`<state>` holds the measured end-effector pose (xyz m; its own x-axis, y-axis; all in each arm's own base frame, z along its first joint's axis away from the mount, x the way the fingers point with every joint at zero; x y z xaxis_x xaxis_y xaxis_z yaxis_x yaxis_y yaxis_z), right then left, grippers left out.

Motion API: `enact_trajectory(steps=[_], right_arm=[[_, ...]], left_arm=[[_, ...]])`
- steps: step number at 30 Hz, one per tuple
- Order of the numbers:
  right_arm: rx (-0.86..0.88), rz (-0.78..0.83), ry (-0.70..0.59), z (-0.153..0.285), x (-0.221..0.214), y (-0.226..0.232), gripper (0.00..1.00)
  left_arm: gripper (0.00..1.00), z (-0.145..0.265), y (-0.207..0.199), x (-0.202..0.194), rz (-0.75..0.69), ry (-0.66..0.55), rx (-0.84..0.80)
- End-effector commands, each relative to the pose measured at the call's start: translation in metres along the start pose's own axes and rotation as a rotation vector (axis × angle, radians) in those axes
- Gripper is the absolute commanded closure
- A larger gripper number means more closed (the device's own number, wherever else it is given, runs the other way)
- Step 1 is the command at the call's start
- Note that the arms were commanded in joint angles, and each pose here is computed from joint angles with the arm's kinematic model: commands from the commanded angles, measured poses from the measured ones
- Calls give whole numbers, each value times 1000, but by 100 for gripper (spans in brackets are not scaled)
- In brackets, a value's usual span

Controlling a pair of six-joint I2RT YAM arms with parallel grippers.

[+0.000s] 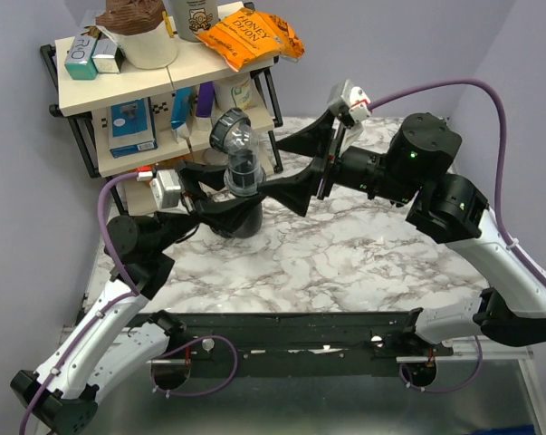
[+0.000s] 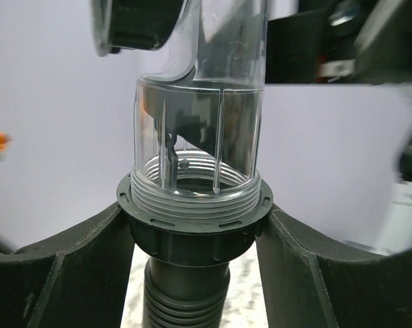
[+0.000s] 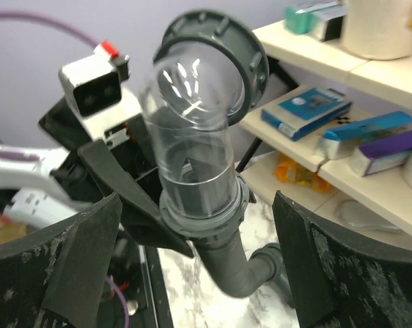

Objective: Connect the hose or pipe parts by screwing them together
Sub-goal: Install the adaptor on the pipeline.

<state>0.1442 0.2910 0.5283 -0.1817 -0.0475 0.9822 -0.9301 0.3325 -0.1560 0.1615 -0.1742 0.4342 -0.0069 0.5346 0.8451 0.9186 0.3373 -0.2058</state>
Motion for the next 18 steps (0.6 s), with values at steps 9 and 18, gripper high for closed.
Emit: enact_trajectory(steps=[9, 18], right_arm=[[313, 60, -59, -4, -3, 29, 0], [431, 20, -70, -32, -8, 36, 9]], left_arm=[[100, 8, -57, 14, 76, 64, -379], [100, 8, -56, 14, 74, 67, -366]])
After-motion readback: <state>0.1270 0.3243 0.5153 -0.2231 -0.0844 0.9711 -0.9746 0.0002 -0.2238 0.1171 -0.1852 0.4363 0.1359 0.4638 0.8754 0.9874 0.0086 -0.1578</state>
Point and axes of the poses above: each gripper's point midway between its finger pads, its own z axis back along the fingers, its own y axis along the line the jaws close on, x = y × z, the point moved 6 cm from there along z, back along the fingers, and after that the axes turned 12 degrees about z, right-handed, at the moved point
